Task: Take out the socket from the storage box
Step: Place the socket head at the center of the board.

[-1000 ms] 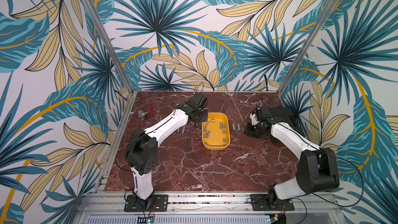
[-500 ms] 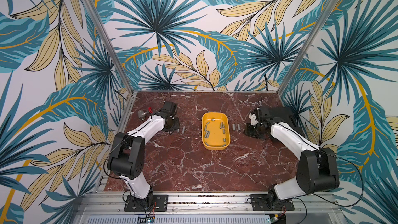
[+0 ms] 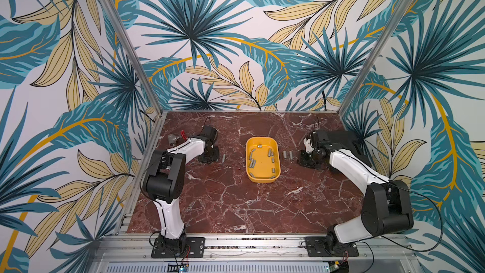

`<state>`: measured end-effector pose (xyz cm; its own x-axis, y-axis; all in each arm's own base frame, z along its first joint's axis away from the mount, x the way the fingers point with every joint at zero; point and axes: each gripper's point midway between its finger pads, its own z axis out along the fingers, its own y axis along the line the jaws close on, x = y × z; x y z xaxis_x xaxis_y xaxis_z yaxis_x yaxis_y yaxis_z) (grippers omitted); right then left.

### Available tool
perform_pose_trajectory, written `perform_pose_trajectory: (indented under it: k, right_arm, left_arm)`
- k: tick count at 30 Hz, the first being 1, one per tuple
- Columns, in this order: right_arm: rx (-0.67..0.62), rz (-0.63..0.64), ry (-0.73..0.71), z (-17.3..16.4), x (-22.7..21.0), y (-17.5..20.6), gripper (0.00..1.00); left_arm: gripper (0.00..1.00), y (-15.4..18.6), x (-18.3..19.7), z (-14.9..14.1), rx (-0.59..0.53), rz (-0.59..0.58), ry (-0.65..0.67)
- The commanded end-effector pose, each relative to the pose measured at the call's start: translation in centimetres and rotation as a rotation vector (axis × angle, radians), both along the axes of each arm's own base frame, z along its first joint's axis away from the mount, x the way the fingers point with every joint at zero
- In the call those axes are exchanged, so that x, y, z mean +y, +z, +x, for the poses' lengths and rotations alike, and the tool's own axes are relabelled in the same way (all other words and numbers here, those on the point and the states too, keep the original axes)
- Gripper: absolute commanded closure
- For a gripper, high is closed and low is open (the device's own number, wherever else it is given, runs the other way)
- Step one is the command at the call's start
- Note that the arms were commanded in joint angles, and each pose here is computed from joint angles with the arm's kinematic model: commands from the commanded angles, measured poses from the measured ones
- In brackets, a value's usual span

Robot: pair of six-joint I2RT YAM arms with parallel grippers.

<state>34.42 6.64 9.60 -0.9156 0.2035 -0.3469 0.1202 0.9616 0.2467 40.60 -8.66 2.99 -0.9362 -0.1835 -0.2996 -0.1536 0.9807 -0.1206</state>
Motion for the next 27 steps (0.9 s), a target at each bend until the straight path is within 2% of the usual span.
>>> perform_pose_trajectory:
  k: [1, 10, 13, 18, 22, 27]
  right_arm:
    - [0.033, -0.012, -0.007, -0.9, -0.2, -0.5, 0.72]
    - [0.032, -0.013, -0.007, -0.8, -0.1, -0.4, 0.72]
    - [0.030, -0.014, -0.004, -0.8, -0.1, -0.3, 0.71]
    - [0.029, -0.017, 0.004, -0.6, 0.0, 0.0, 0.70]
    - [0.025, -0.021, 0.012, -0.5, 0.1, 0.4, 0.70]
    - [0.004, -0.017, 0.033, 0.1, 0.7, 1.7, 0.70]
  left_arm:
    - [0.85, 0.5, 0.7, 1.4, -0.028, 0.009, 0.006]
    - [0.75, -0.1, 1.2, 0.9, -0.014, 0.023, 0.010]
    - [0.68, 0.0, 1.2, 0.8, -0.016, 0.026, 0.011]
    - [0.62, 0.3, 1.4, 0.6, -0.020, 0.030, 0.015]
    - [0.57, 1.4, 1.5, 0.4, -0.038, 0.030, 0.014]
    - [0.55, 3.8, 1.4, 0.4, -0.083, 0.017, 0.011]
